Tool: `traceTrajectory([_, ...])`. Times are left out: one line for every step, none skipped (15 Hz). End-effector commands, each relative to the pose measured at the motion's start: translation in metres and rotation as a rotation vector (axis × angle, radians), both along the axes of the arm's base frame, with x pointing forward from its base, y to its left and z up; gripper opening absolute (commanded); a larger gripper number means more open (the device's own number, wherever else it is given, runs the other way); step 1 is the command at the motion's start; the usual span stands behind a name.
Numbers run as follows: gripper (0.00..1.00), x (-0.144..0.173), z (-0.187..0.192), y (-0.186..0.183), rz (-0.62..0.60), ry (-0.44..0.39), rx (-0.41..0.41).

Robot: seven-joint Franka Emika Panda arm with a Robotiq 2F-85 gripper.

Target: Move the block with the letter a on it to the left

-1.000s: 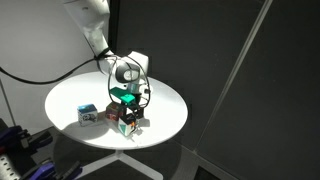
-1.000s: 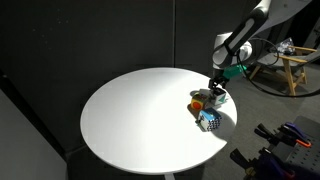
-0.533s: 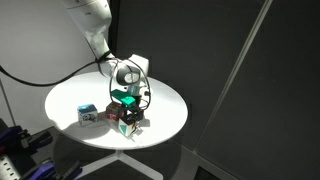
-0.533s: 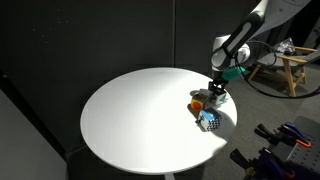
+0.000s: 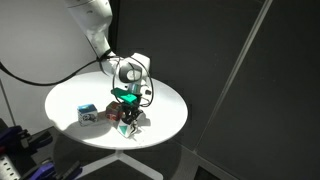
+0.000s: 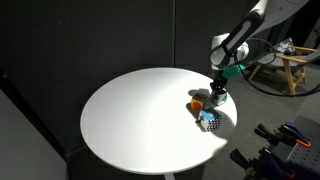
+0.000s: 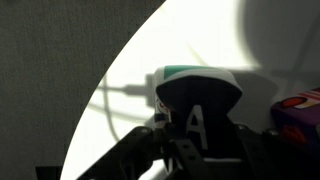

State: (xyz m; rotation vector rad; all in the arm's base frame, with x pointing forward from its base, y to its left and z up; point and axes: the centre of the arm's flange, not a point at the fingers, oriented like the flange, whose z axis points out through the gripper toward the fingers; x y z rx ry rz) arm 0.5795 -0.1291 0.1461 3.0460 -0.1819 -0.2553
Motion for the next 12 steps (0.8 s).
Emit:
traceTrajectory([0.12,-0.002,0.019,-0.003,0.074,0.041,-0.020])
traceTrajectory([0.09,-0.003,0.022,-0.003,0.092,0.048,-0.027])
traceTrajectory([0.08,-0.004,0.026,-0.003,0.116,0.050,-0.034])
traceTrajectory([0.07,-0.005,0.030,-0.003,0.136,0.051,-0.040])
traceTrajectory([0.09,-0.007,0.036,-0.003,0.164,0.050,-0.044])
traceTrajectory([0.08,-0.008,0.041,-0.002,0.192,0.048,-0.051])
traceTrajectory([0.07,-0.010,0.046,-0.001,0.224,0.048,-0.056])
traceTrajectory([0.08,-0.012,0.051,0.000,0.264,0.046,-0.060])
traceTrajectory([0.08,-0.015,0.055,0.001,0.299,0.046,-0.063])
traceTrajectory([0.08,-0.019,0.059,0.003,0.344,0.044,-0.066])
traceTrajectory([0.08,-0.023,0.063,0.004,0.378,0.041,-0.070])
traceTrajectory([0.08,-0.027,0.067,0.006,0.417,0.039,-0.072])
